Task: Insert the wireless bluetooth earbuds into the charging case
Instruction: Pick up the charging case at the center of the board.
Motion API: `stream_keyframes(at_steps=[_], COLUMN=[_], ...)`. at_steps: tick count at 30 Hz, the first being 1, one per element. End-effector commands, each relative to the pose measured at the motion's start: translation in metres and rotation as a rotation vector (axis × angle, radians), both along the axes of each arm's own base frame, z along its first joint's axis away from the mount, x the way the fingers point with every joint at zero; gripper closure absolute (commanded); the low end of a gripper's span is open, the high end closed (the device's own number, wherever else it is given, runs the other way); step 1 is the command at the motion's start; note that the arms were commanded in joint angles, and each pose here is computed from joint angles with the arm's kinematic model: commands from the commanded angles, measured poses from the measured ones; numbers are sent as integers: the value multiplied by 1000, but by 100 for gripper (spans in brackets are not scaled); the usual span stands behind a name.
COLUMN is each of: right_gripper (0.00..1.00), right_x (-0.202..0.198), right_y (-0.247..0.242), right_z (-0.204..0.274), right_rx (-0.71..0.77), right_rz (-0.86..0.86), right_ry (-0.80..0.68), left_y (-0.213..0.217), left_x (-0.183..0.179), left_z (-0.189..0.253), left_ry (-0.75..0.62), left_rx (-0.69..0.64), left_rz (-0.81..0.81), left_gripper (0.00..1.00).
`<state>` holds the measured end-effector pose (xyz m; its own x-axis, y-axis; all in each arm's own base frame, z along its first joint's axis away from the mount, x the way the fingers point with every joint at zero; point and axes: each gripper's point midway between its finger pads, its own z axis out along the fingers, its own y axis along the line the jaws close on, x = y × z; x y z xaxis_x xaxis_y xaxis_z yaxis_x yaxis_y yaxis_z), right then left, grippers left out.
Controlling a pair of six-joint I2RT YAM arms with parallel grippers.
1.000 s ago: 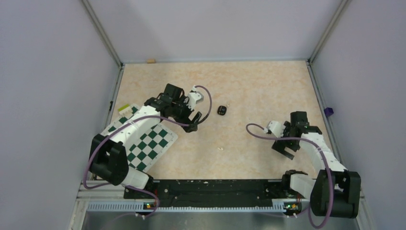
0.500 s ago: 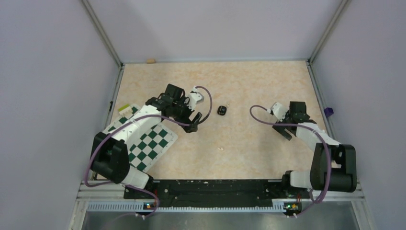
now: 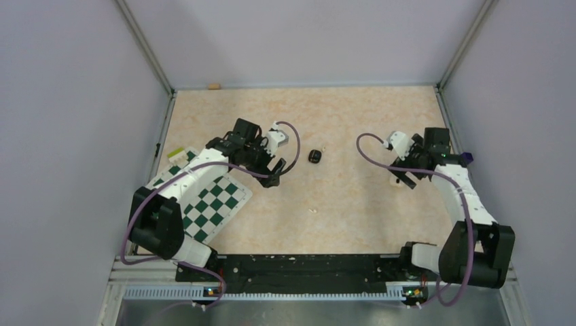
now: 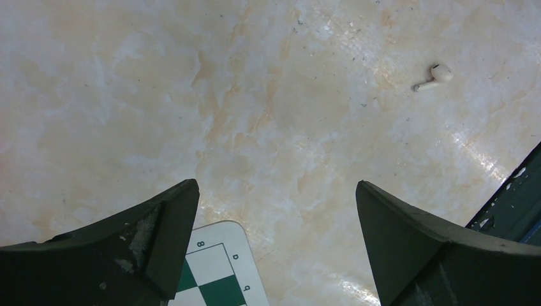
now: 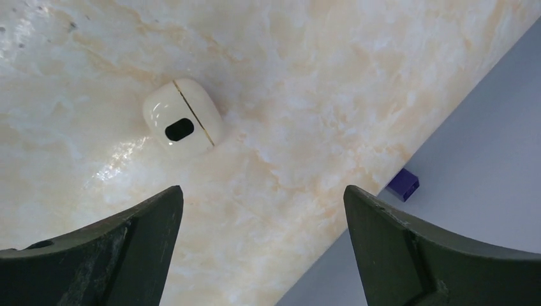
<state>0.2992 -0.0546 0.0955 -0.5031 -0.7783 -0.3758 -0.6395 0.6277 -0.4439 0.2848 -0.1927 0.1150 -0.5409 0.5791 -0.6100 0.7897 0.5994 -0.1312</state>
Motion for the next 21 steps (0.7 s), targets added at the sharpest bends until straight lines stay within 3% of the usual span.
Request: stream_keyframes(at_steps=[1,21], right_gripper=[7,22], right_x=[3,20], right_y=[23,17], right_z=[27,-55], right_rx=[117,257], right_rz=[131,231], right_ry=[55,478], left_y=[-4,-5], left_x=[9,4], left_z=[4,-2], left_ry=[-26,8], left_rx=[-14,-18], left_rz=[-8,-42], left_gripper=[1,1])
